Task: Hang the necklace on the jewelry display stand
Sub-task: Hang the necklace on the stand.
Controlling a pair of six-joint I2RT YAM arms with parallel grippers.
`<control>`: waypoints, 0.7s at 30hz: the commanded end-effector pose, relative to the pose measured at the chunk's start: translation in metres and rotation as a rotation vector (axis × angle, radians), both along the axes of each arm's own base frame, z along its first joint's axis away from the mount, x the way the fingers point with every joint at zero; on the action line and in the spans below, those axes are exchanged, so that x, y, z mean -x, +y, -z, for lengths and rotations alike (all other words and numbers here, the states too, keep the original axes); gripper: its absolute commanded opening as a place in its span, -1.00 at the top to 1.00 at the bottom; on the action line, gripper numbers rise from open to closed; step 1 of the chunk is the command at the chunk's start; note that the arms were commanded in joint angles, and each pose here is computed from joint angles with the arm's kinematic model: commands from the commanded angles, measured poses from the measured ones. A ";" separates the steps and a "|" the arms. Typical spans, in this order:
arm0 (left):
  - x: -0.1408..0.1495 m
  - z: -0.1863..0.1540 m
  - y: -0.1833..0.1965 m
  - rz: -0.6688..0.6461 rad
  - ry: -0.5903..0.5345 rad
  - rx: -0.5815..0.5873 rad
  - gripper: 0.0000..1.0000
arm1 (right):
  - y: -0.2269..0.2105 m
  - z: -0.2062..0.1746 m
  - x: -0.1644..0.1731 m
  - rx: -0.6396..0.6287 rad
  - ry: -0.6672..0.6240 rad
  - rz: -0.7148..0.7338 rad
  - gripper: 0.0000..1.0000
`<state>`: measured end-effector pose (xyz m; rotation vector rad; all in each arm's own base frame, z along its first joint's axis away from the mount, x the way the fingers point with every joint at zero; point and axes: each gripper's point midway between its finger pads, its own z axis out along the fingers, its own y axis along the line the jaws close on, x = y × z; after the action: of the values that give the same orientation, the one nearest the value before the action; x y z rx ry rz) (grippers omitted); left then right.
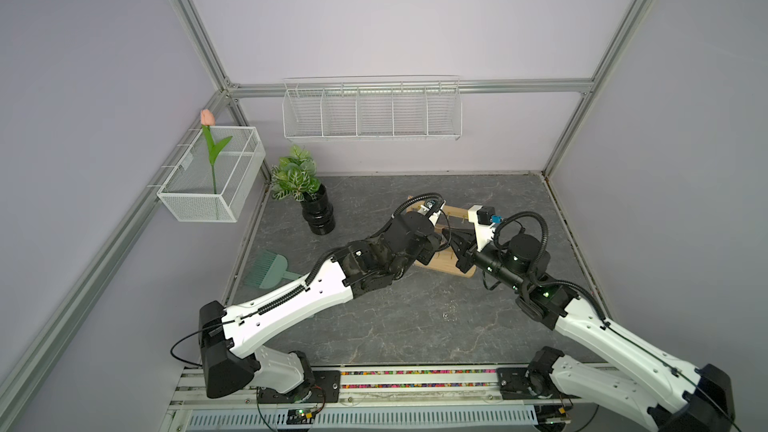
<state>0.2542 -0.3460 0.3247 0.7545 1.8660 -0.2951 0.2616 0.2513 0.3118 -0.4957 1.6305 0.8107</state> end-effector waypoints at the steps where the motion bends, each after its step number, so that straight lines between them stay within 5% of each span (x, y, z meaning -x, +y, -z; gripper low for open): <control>1: -0.006 -0.007 -0.010 0.018 -0.034 0.010 1.00 | -0.008 -0.010 -0.010 0.000 -0.011 0.071 0.87; 21: -0.034 0.004 -0.040 -0.001 0.032 0.020 1.00 | -0.024 -0.011 -0.043 0.108 -0.030 0.223 0.87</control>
<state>0.2843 -0.3824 0.3142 0.7575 1.8834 -0.3062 0.2963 0.2361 0.3181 -0.3991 1.6814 0.6138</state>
